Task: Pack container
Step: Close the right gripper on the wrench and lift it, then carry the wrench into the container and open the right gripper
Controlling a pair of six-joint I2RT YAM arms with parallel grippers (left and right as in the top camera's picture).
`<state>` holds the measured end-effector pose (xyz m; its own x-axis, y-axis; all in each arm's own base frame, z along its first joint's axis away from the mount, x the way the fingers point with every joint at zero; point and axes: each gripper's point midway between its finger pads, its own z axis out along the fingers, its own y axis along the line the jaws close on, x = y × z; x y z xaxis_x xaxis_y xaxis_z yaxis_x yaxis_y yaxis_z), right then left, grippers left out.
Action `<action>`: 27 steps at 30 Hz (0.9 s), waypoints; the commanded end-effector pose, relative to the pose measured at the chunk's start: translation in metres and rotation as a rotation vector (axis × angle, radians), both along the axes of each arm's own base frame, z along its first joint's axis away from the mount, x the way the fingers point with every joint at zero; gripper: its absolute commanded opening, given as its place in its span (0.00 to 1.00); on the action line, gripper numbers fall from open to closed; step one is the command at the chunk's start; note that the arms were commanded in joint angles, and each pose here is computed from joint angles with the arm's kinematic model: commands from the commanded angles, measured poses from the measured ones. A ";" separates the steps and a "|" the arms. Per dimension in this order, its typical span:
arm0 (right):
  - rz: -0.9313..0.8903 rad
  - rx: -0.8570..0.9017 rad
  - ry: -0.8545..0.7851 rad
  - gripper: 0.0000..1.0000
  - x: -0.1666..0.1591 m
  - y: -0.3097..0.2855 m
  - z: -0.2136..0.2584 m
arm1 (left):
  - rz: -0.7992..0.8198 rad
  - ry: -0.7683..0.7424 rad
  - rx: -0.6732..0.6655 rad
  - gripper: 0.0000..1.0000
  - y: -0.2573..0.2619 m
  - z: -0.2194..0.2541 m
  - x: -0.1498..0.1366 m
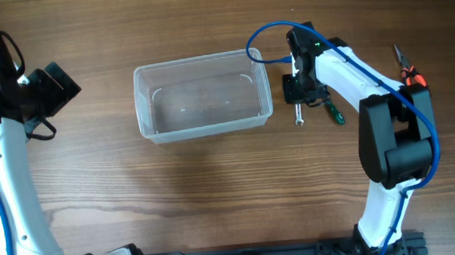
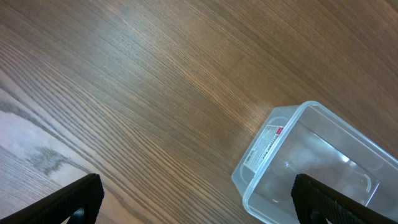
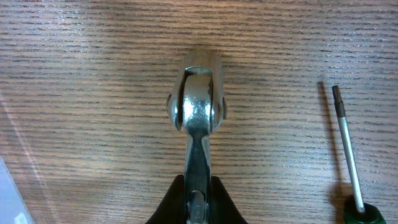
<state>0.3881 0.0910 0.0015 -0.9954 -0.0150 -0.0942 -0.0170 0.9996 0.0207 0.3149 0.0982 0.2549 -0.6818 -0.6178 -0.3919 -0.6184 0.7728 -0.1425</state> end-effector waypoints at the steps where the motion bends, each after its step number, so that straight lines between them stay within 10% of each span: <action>1: 0.006 0.033 -0.108 0.04 0.021 0.006 0.038 | -0.001 -0.021 -0.004 1.00 -0.002 0.006 0.000; 10: 0.112 0.090 -0.398 0.04 0.036 0.017 0.153 | -0.004 -0.021 -0.003 1.00 -0.002 0.006 0.000; 16: 0.822 0.318 -0.642 0.04 -0.006 0.112 0.232 | -0.004 -0.021 -0.003 1.00 -0.002 0.006 0.000; 27: 1.287 0.211 -0.663 0.04 -0.021 0.182 0.190 | -0.004 -0.009 -0.007 1.00 -0.003 0.005 -0.002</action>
<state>0.3571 0.2668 0.2121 -0.1388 -0.7268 -0.6727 -0.9284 0.3319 -0.1670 0.3128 0.0976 0.2539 -0.6853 -0.6188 -0.3839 -0.6197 0.7725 -0.1389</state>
